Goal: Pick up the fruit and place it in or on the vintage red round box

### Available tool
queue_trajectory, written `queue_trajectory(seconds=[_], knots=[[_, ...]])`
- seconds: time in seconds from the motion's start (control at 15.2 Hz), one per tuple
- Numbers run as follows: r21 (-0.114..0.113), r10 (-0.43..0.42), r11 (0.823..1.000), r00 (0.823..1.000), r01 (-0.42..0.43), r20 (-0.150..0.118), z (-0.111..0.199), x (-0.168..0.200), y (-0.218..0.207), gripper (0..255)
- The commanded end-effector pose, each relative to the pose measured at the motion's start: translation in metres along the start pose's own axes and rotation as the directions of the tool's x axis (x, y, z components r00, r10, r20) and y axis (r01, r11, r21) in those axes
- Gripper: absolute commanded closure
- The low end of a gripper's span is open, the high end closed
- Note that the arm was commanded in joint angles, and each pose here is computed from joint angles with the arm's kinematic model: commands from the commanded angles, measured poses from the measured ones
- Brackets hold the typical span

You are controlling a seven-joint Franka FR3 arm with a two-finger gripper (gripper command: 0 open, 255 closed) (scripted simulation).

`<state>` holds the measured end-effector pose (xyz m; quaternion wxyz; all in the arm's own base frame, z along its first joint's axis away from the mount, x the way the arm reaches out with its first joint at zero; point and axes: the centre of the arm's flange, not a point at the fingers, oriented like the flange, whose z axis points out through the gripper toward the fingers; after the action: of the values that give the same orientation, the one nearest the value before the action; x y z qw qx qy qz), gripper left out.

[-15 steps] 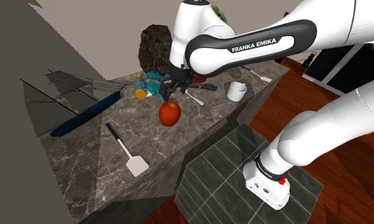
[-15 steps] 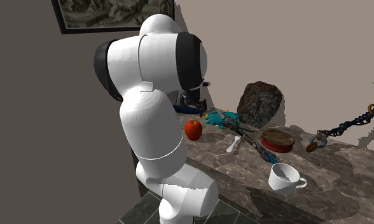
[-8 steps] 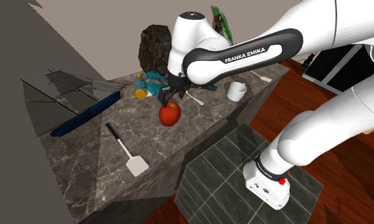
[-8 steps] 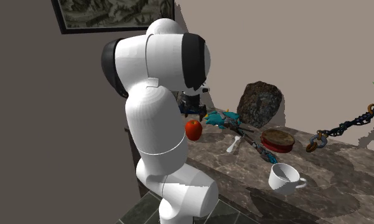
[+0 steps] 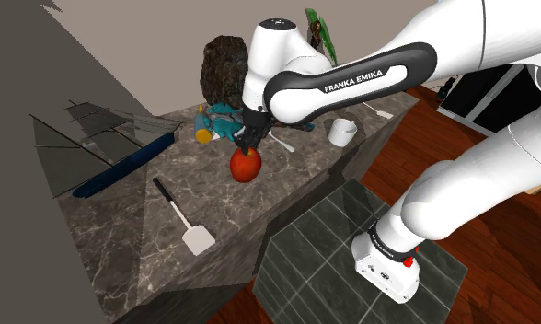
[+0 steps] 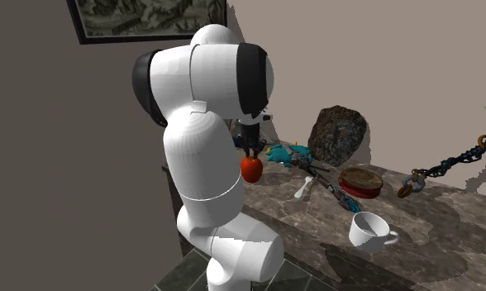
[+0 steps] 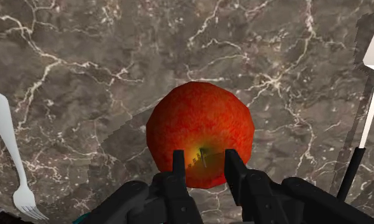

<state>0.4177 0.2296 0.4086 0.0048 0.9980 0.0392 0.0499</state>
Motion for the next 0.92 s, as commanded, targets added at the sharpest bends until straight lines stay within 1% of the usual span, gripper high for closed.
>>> queue_trajectory(seconds=[0.0, 0.46, 0.86], knots=[[0.0, 0.0, 1.0, 1.0, 0.0, 0.0, 0.0, 0.0, 0.0, 255], [0.0, 0.0, 1.0, 1.0, 0.0, 0.0, 0.0, 0.0, 0.0, 255], [0.0, 0.0, 1.0, 1.0, 0.0, 0.0, -0.031, 0.003, 0.0, 255]])
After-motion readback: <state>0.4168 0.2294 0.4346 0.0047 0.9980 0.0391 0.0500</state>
